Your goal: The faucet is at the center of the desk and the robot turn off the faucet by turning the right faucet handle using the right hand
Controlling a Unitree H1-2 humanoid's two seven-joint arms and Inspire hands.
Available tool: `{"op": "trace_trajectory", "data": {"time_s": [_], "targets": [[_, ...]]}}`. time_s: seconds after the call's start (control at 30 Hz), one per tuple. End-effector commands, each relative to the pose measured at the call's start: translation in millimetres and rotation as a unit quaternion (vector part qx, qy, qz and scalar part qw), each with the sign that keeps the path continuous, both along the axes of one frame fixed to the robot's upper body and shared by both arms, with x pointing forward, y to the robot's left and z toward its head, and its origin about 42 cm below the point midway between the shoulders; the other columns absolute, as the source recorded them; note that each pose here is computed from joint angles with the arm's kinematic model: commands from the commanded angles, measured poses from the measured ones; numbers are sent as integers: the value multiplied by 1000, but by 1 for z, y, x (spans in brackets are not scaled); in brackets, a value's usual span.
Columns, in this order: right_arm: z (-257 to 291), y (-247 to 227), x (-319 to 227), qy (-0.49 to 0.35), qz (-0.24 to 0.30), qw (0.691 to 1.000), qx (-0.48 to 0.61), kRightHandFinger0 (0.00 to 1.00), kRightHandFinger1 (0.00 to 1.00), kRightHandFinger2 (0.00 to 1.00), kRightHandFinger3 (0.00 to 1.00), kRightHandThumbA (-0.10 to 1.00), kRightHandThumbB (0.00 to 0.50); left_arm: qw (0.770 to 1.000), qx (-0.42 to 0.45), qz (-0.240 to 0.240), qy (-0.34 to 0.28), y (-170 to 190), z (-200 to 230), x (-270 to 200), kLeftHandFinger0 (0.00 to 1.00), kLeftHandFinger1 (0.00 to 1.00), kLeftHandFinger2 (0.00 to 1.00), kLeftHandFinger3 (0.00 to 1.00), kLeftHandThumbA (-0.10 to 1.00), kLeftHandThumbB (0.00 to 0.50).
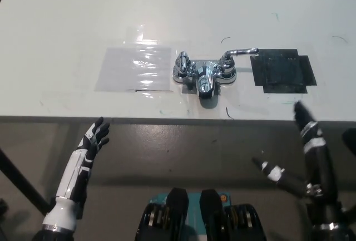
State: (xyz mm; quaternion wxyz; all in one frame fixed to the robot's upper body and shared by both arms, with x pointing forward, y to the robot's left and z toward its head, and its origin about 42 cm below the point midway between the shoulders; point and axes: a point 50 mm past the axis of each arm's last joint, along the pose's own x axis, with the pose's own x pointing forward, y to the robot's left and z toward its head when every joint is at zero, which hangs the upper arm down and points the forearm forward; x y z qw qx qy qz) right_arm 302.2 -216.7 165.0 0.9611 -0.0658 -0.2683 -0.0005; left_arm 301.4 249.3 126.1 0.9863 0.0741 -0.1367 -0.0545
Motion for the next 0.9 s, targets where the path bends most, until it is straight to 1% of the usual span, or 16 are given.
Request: {"op": "trace_trajectory", "data": {"time_s": [0.0, 0.07, 0.1, 0.17, 0.2, 0.23, 0.3, 0.47, 0.5, 0.53, 0.57, 0.63, 0.73, 0.77, 0.8, 0.87], "targets": [[71, -23, 26, -102, 11, 995, -16, 1000, 1000, 1000, 1000, 1000, 237, 998, 8, -23, -57, -3, 20, 4, 1000, 1000, 1000, 1000, 980, 226], [90, -34, 38, -104, 23, 994, -33, 1000, 1000, 1000, 1000, 1000, 243, 998, 8, -24, -58, -4, 21, 5, 1000, 1000, 1000, 1000, 978, 222], [107, -44, 54, -89, 40, 995, -38, 1000, 1000, 1000, 1000, 1000, 280, 998, 7, -25, -59, -4, 21, 5, 1000, 1000, 1000, 1000, 976, 217], [125, -53, 73, -78, 47, 995, -45, 1000, 1000, 1000, 1000, 1000, 295, 998, 3, -27, -61, -4, 21, 6, 1000, 1000, 1000, 1000, 966, 219], [136, -59, 88, -72, 57, 994, -52, 1000, 1000, 1000, 1000, 1000, 273, 998, 3, -27, -60, -5, 22, 6, 1000, 1000, 1000, 1000, 965, 221], [145, -63, 99, -67, 67, 994, -57, 1000, 1000, 1000, 1000, 1000, 270, 998, 4, -27, -61, -5, 22, 6, 1000, 1000, 1000, 1000, 965, 221], [160, -72, 125, -48, 83, 994, -59, 1000, 1000, 1000, 1000, 1000, 305, 998, 5, -28, -60, -5, 23, 6, 1000, 1000, 1000, 1000, 970, 240], [205, -73, 171, -12, 119, 988, -97, 1000, 1000, 1000, 1000, 1000, 286, 998, 7, -29, -59, -5, 23, 6, 1000, 1000, 1000, 1000, 974, 240], [211, -74, 180, 0, 129, 986, -101, 1000, 1000, 1000, 1000, 1000, 289, 998, 7, -29, -57, -6, 23, 6, 1000, 1000, 1000, 1000, 974, 242], [215, -74, 186, 8, 135, 985, -103, 1000, 1000, 1000, 1000, 1000, 267, 998, 8, -29, -57, -6, 22, 6, 1000, 1000, 1000, 1000, 975, 241], [221, -73, 199, 24, 146, 983, -106, 1000, 1000, 1000, 1000, 1000, 299, 998, 8, -31, -58, -7, 22, 6, 1000, 1000, 1000, 1000, 977, 240], [227, -71, 218, 50, 158, 980, -106, 1000, 1000, 1000, 1000, 1000, 328, 998, 7, -32, -57, -6, 21, 6, 1000, 1000, 1000, 1000, 978, 244], [232, -67, 239, 90, 178, 974, -105, 1000, 1000, 1000, 1000, 1000, 332, 998, 6, -32, -57, -7, 21, 5, 1000, 1000, 1000, 1000, 976, 248], [234, -64, 247, 107, 187, 971, -106, 1000, 1000, 1000, 1000, 1000, 336, 998, 6, -32, -57, -8, 22, 4, 1000, 1000, 1000, 1000, 972, 243], [235, -63, 254, 122, 198, 967, -104, 1000, 1000, 1000, 1000, 1000, 342, 998, 6, -31, -54, -8, 21, 4, 1000, 1000, 1000, 1000, 972, 250], [237, -59, 266, 145, 204, 963, -100, 1000, 1000, 1000, 1000, 1000, 355, 998, 8, -30, -55, -8, 21, 4, 1000, 1000, 1000, 1000, 979, 247]]}}
